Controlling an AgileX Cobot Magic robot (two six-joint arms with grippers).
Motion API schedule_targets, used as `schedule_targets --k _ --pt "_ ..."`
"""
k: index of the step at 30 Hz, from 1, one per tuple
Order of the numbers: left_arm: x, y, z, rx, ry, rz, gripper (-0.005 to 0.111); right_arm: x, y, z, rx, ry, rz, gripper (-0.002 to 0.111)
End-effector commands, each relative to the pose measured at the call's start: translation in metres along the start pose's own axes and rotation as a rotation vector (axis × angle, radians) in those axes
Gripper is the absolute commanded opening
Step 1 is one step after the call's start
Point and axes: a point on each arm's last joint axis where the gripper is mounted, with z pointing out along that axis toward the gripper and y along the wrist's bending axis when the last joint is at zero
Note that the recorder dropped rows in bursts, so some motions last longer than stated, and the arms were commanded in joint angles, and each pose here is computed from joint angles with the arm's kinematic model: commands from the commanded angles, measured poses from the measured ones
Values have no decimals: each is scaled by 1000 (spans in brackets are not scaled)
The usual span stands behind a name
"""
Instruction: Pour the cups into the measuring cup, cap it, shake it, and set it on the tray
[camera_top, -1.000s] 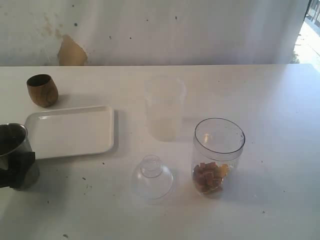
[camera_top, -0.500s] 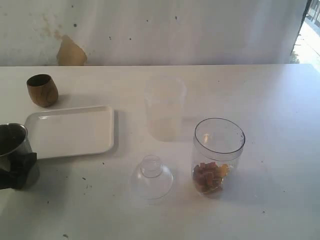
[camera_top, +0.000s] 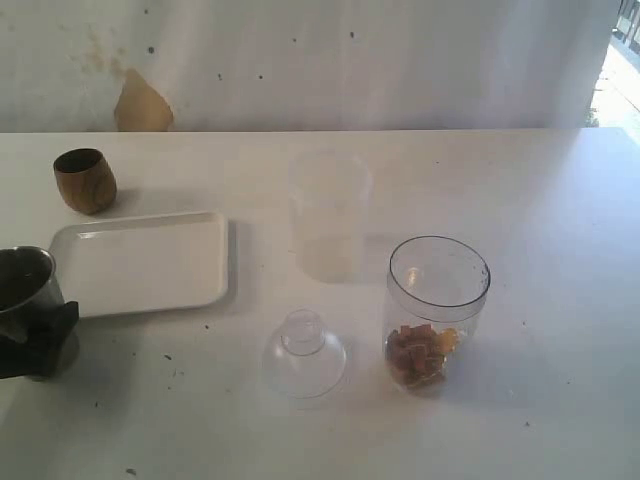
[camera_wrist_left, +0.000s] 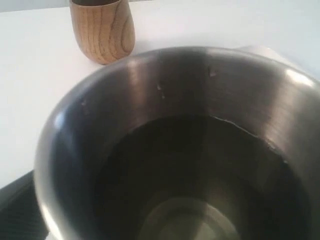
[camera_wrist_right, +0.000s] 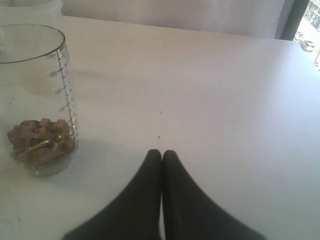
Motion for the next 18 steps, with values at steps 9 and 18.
schedule_targets --k 9,18 --pt "-1 1 0 -17 -13 -7 105 -1 0 0 2 -16 1 0" --pt "-1 1 0 -17 -13 -7 105 -1 0 0 2 -16 1 0"
